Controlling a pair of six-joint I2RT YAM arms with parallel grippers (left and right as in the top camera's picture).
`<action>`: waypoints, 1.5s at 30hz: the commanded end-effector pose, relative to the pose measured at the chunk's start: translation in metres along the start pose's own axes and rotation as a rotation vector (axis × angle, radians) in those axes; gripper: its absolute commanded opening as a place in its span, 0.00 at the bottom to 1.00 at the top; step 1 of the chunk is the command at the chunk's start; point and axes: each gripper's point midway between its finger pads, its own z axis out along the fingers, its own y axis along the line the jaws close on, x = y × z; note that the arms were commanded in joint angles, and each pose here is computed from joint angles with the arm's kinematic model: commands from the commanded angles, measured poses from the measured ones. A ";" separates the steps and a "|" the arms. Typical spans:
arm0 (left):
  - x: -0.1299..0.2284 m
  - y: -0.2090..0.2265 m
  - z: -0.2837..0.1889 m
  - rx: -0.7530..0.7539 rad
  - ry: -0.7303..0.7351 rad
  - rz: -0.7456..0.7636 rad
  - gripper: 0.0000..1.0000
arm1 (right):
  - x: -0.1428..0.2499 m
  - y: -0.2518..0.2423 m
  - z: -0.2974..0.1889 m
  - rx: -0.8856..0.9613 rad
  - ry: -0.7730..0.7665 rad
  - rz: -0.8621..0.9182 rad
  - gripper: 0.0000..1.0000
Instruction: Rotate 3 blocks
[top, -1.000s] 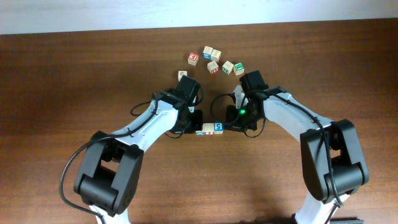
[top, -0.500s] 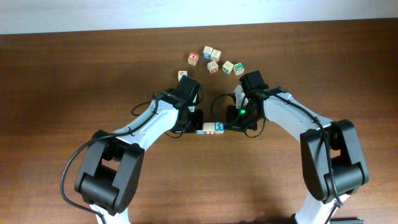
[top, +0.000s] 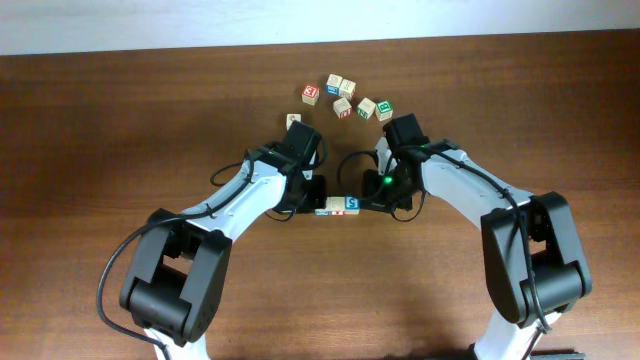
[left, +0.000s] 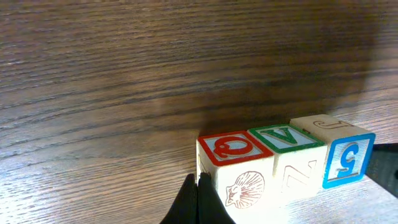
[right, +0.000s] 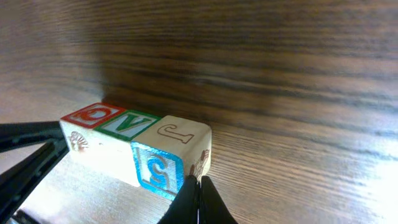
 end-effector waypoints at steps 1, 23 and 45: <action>0.001 -0.010 0.003 0.039 0.015 0.023 0.00 | 0.001 -0.004 0.006 0.050 0.000 0.074 0.04; 0.001 -0.010 0.003 0.039 0.015 0.028 0.00 | 0.000 -0.002 0.013 0.019 0.015 0.051 0.04; 0.001 -0.009 0.003 0.036 0.016 0.028 0.00 | -0.011 -0.010 0.000 0.017 -0.011 0.023 0.04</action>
